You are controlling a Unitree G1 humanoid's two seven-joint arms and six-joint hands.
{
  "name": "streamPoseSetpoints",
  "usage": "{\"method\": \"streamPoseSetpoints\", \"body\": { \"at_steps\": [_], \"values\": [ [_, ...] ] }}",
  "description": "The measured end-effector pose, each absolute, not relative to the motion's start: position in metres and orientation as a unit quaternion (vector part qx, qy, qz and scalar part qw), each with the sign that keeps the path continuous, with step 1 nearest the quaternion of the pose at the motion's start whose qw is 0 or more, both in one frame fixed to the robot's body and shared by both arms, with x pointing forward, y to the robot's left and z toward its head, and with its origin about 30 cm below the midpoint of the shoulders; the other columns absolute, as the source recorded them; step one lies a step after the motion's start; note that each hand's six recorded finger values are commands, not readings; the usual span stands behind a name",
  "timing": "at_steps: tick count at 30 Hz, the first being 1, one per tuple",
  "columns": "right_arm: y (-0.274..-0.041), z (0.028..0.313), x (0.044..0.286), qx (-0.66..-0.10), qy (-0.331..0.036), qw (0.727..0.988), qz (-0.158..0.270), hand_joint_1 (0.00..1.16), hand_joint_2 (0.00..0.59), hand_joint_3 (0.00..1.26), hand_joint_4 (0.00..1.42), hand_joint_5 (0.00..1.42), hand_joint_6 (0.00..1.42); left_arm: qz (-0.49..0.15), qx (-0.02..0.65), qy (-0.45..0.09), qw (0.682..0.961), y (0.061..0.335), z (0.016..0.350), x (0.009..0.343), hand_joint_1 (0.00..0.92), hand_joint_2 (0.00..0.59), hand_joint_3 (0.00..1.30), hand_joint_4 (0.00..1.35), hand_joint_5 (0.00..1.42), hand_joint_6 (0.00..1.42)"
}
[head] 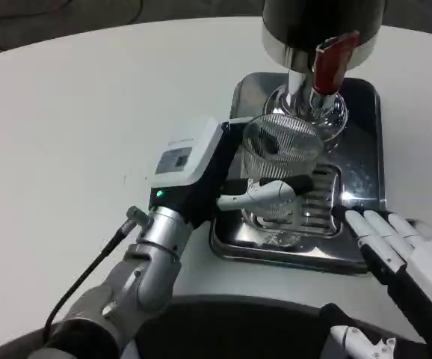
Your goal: Grasp the cup under the faucet to collect the drink, then remove the cup.
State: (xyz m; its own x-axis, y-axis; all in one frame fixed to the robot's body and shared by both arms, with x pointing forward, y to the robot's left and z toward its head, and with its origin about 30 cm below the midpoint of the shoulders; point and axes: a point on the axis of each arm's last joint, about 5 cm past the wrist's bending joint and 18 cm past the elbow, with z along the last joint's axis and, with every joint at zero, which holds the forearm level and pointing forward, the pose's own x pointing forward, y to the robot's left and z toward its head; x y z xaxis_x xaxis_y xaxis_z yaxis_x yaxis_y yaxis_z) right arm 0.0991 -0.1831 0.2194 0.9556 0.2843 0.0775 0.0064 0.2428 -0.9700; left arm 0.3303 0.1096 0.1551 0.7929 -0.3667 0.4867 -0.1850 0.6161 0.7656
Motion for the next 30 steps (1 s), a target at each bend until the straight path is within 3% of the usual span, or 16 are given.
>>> {"method": "streamPoseSetpoints", "body": {
  "at_steps": [30],
  "values": [
    [-0.181,0.218,0.093,-0.601,-0.116,0.784,0.104,0.20,0.400,0.00,0.00,0.00,0.00,-0.064,0.460,-0.327,0.823,0.086,0.160,0.336,0.438,0.102,1.00,1.07,1.29,1.42]
  ]
}}
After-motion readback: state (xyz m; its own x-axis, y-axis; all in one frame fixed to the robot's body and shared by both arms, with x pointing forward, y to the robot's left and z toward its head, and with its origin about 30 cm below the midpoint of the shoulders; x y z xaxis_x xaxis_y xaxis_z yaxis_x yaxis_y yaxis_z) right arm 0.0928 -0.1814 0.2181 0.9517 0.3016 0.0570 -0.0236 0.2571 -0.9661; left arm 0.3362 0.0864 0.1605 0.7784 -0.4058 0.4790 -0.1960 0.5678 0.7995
